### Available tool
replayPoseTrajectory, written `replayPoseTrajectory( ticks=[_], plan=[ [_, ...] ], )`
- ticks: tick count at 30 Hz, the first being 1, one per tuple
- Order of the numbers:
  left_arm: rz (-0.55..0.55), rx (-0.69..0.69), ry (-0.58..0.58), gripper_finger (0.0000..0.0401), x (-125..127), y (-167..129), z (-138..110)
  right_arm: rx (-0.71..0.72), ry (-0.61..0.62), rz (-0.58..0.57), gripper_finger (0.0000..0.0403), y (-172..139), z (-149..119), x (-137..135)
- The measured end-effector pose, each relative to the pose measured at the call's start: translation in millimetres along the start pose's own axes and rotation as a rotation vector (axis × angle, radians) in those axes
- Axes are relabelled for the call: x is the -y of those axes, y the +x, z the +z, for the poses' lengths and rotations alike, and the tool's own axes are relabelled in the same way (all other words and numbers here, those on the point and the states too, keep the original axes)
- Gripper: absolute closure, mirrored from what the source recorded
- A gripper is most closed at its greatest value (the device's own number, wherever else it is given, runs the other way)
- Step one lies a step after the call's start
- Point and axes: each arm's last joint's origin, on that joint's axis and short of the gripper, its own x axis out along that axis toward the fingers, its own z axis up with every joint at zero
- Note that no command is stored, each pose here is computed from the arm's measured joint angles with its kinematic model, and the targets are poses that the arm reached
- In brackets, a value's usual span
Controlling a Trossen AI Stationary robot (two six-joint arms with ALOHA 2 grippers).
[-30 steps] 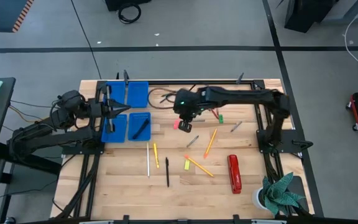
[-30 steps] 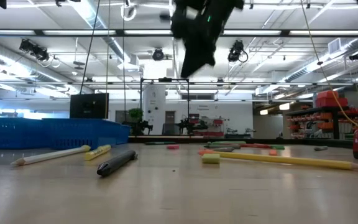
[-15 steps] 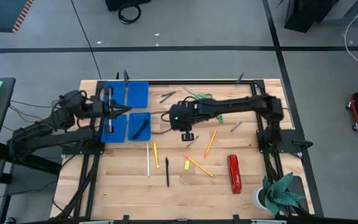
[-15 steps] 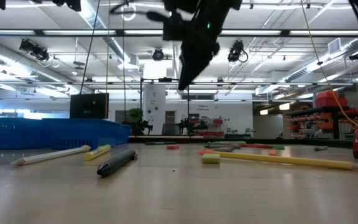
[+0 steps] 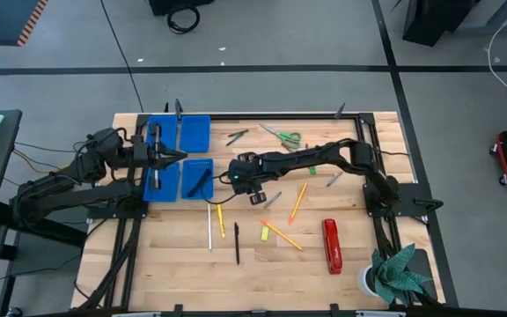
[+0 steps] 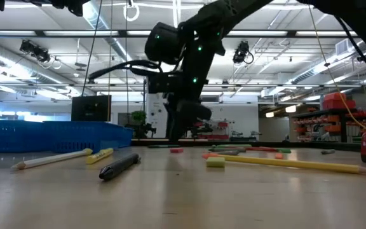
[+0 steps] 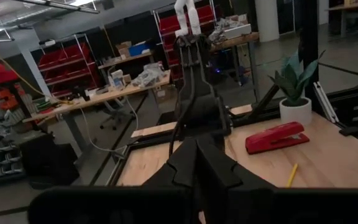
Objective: Sort crayons/erasers/pens/pencils in bins
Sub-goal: Put the pink eraser into the top right blue bin
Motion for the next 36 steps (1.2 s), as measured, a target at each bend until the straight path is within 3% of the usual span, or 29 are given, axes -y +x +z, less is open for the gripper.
replayPoseTrajectory(
  ticks=[7,13,25,36],
  plan=[
    [0.0,0.0,0.001,0.0384,0.0,0.0,0.0,-0.059,0.15,-0.047,0.0238,18.0,-7.7,6.4],
    [0.001,0.001,0.036,0.0386,-0.1,0.0,0.1,-0.096,0.19,-0.081,0.0241,26.6,-10.1,4.5],
    [0.001,0.002,0.054,0.0385,-0.1,0.0,0.2,-0.108,0.274,-0.086,0.0356,22.9,-19.5,18.8],
    [0.001,0.002,0.054,0.0379,-0.1,0.0,0.2,-0.107,0.245,-0.056,0.0366,19.8,-21.9,22.4]
  ],
)
